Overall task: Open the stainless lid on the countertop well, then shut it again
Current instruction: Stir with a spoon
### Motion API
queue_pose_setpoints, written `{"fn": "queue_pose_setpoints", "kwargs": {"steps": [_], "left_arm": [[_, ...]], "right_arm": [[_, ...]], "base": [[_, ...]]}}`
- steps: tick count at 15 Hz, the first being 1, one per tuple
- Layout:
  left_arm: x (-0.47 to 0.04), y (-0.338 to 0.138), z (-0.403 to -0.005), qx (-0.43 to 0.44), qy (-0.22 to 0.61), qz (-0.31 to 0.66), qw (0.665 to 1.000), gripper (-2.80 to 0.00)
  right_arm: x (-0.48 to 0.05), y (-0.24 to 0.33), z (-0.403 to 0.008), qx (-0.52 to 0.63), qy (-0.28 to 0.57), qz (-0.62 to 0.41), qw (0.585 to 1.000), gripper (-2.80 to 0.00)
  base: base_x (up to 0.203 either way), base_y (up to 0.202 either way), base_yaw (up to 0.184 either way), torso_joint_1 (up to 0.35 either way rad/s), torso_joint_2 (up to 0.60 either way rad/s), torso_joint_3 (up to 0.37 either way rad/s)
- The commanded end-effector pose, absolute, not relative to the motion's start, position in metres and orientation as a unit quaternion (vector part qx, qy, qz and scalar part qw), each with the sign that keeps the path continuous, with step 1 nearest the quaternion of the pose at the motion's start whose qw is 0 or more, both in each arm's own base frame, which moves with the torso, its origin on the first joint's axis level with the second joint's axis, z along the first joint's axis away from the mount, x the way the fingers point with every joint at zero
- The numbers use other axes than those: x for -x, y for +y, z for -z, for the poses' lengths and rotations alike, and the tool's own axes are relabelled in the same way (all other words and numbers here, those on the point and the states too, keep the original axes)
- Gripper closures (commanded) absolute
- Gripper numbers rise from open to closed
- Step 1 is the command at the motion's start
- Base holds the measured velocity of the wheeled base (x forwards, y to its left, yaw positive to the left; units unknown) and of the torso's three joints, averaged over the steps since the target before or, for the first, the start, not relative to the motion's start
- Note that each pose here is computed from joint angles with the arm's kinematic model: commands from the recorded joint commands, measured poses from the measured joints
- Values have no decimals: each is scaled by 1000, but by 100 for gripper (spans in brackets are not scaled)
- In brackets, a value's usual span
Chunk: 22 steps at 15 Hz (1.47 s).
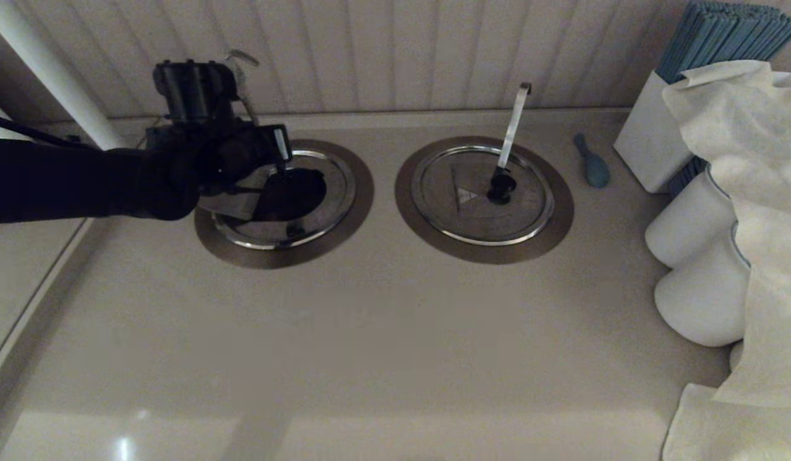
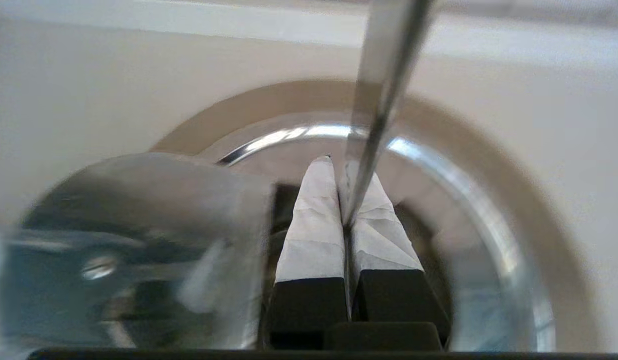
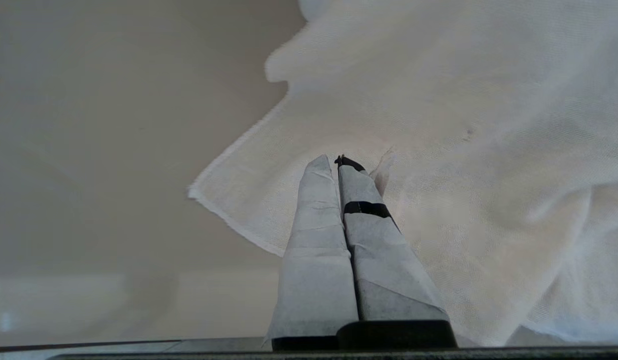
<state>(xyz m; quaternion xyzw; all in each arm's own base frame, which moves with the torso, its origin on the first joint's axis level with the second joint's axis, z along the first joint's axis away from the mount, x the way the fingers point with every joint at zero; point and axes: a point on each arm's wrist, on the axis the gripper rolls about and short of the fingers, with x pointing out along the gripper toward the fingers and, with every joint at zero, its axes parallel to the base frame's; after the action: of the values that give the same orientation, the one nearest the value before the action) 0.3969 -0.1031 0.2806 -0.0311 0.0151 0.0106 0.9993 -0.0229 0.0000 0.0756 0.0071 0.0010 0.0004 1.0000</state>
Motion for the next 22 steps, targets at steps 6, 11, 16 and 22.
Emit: {"fn": "queue_pose_setpoints", "kwargs": {"steps": [6,11,16,22], "left_arm": [[-376,-101,-273,-43,41,0,998,0],[-371,-113,-257,-70,87,21,994,0],[-363,-140,-254,-34,101,80,991,0],[-382,-138,-256,21,87,59,994,0]], "right_arm": [[23,0,-76,-7,2,-1,1000,0],[23,0,-76,-7,1,-1,1000,0],[23,0,-76,-7,2,-1,1000,0],[23,0,-76,-7,2,-1,1000,0]], "base": [[0,0,0,0,0,0],[0,0,0,0,0,0],[0,0,0,0,0,0],[0,0,0,0,0,0]]}}
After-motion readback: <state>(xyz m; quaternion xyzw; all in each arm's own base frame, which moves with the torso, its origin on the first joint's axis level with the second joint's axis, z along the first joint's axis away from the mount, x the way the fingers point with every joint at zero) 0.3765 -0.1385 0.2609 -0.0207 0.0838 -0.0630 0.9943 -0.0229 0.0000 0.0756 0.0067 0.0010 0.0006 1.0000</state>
